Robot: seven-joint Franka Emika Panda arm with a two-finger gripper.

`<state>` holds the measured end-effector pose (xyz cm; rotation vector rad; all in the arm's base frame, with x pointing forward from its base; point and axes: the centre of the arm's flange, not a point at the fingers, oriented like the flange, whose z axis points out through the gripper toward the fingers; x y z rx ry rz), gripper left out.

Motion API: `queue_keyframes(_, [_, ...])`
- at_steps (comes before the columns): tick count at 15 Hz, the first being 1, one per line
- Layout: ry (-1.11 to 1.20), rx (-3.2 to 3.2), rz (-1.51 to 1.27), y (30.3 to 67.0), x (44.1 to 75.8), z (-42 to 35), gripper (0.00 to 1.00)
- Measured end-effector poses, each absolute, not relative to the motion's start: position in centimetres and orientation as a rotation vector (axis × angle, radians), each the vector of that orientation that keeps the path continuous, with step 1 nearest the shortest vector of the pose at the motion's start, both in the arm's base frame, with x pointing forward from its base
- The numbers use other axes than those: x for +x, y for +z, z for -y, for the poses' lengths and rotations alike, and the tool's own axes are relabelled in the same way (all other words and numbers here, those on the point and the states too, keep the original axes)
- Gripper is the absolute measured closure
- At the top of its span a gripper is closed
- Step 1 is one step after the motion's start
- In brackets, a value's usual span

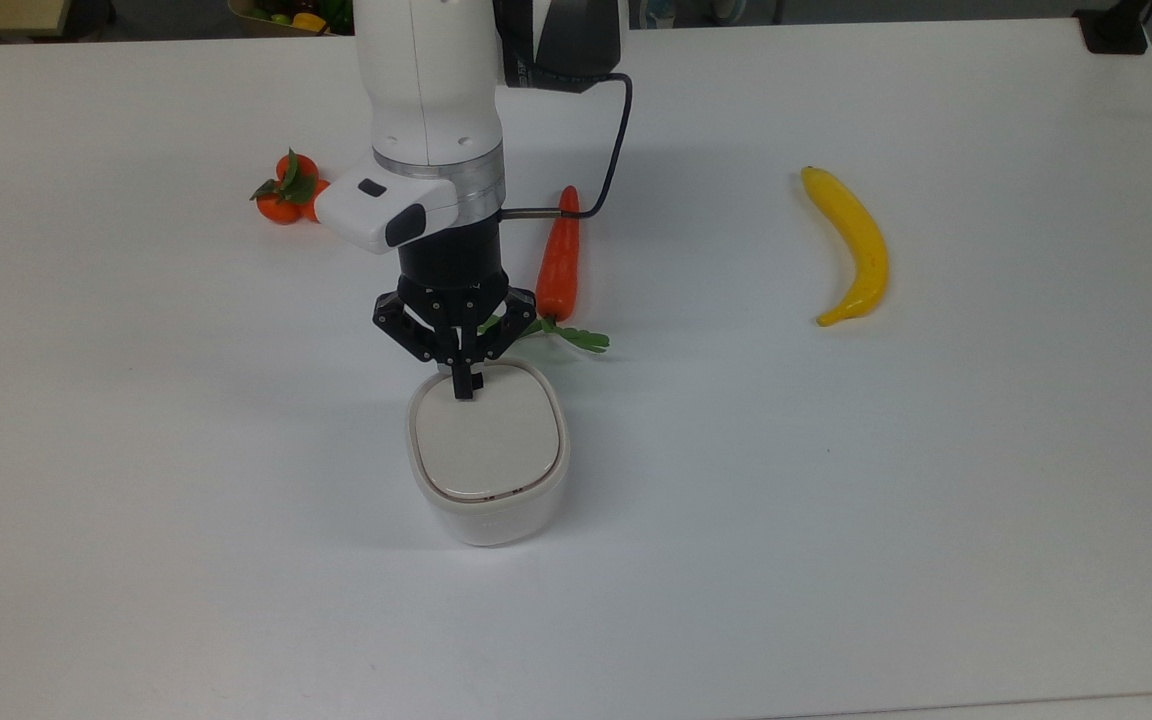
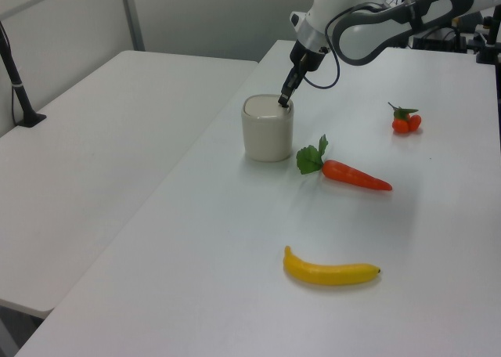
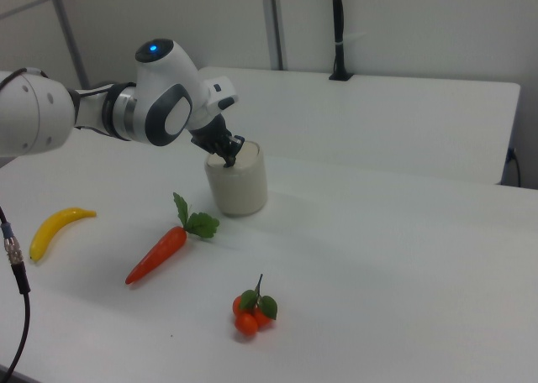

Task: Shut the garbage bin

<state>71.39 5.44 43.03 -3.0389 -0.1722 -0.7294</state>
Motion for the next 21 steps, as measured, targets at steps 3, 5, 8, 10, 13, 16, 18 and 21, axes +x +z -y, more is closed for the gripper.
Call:
queue_keyframes(3, [-0.73,-3.042,0.179,43.0,71.4,-5.5,0.99])
queue_keyframes(5, [-0.734,-3.041,0.179,43.2,71.4,-5.5,0.99])
queue_keyframes(8, [-0.695,-3.051,0.166,44.8,70.8,-4.8,0.99])
queue_keyframes(10, [-0.655,-3.055,0.153,48.2,69.7,-4.2,0.96])
queue_keyframes(13, [-0.548,-3.033,0.108,52.6,67.1,-3.9,0.66])
queue_keyframes(16, [-0.395,-3.021,0.02,57.6,63.2,-2.2,0.27])
queue_keyframes(18, [-0.305,-3.025,-0.004,59.9,60.7,-1.7,0.06])
queue_keyframes(21, [-0.178,-3.028,-0.002,63.0,56.8,-1.8,0.0])
